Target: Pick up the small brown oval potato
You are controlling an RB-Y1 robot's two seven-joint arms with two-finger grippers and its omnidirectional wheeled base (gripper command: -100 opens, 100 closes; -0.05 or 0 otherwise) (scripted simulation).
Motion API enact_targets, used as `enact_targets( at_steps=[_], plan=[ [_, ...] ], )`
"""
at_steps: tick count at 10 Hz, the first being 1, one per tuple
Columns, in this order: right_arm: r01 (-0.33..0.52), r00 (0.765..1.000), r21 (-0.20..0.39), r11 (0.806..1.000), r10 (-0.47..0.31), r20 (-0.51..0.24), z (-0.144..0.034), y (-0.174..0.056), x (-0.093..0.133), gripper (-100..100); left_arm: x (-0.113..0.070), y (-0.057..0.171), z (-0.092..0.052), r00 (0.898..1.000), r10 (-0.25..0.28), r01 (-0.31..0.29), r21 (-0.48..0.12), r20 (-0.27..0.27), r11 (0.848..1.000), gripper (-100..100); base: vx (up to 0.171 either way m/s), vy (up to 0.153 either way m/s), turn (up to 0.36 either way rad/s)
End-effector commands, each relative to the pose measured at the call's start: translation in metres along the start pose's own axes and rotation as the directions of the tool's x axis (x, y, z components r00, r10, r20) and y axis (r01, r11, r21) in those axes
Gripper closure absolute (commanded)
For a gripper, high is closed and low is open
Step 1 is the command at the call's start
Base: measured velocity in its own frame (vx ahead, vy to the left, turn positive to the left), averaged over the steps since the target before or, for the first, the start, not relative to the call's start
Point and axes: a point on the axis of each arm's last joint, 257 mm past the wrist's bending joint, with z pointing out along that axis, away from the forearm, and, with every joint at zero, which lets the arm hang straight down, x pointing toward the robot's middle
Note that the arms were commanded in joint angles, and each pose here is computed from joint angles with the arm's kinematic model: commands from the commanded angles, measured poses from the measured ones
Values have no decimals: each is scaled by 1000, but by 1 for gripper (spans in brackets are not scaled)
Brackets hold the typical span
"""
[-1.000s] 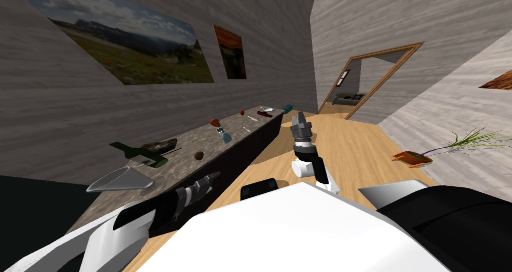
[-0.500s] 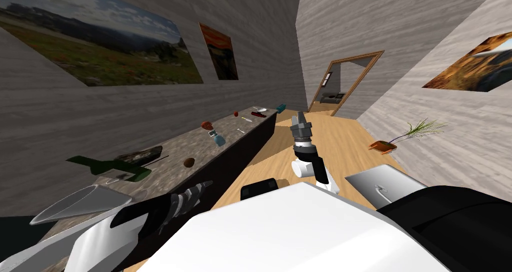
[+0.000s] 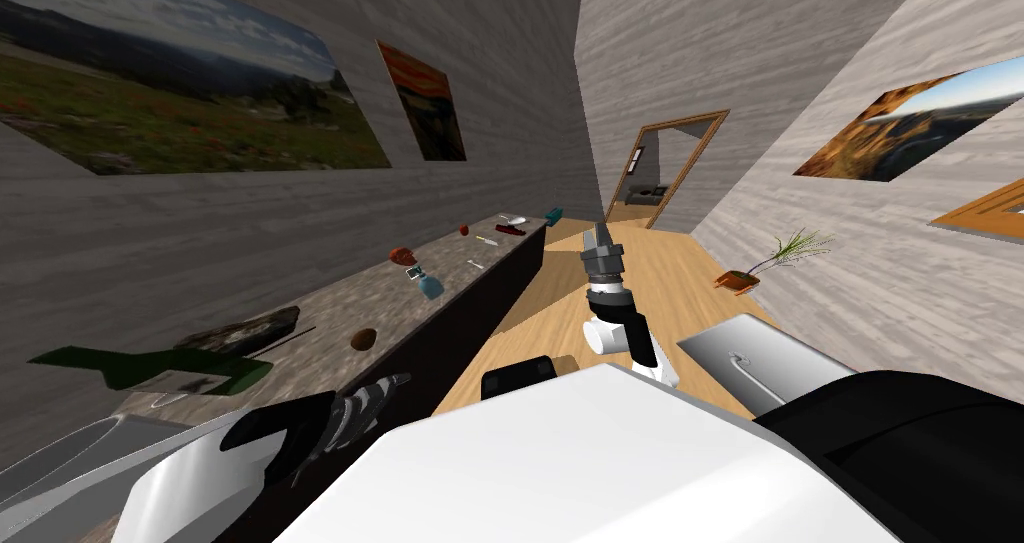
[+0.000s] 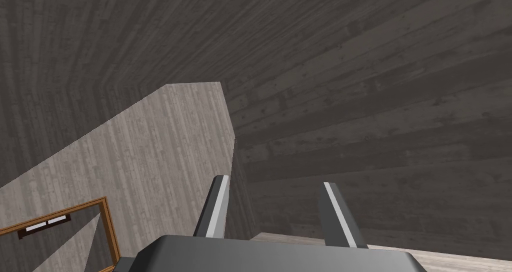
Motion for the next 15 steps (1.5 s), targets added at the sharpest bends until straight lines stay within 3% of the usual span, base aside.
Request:
enact_targets(
  at_steps=[1,2,3,6,8,10,12,13,14,15],
  plan=[
    [0,1000,0,1000,0,0,0,0,0,0,-17,23,-2,1000,-14,16,-70,26,997,-100,72,71,-237],
    [0,1000,0,1000,0,0,0,0,0,0,-28,35,-4,999,-19,24,-107,47,994,-100,110,104,-228],
    [0,1000,0,1000,0,0,0,0,0,0,-28,35,-4,999,-19,24,-107,47,994,-100,91,84,-79],
    [0,1000,0,1000,0,0,0,0,0,0,-67,56,-12,992,-21,43,-179,122,983,-100,120,145,-147],
    [1,1000,0,1000,-1,0,0,0,0,0,-67,56,-12,992,-21,43,-179,122,983,-100,91,138,-1],
    [0,1000,0,1000,0,0,0,0,0,0,-93,58,-18,985,-10,44,-195,173,980,-100,102,177,-66],
    [1,1000,0,1000,-1,0,0,0,0,0,-91,57,-16,986,-13,45,-188,169,981,-100,79,122,-25],
    [0,1000,0,1000,0,0,0,0,0,0,-91,58,-16,986,-11,44,-192,169,980,0,9,15,-1],
    [0,1000,0,1000,0,0,0,0,0,0,-93,72,-12,983,-34,69,-193,178,979,-100,-1,-9,-183],
    [0,1000,0,1000,0,0,0,0,0,0,-93,80,-9,982,-45,81,-194,182,978,-100,-10,-22,-193]
  ],
)
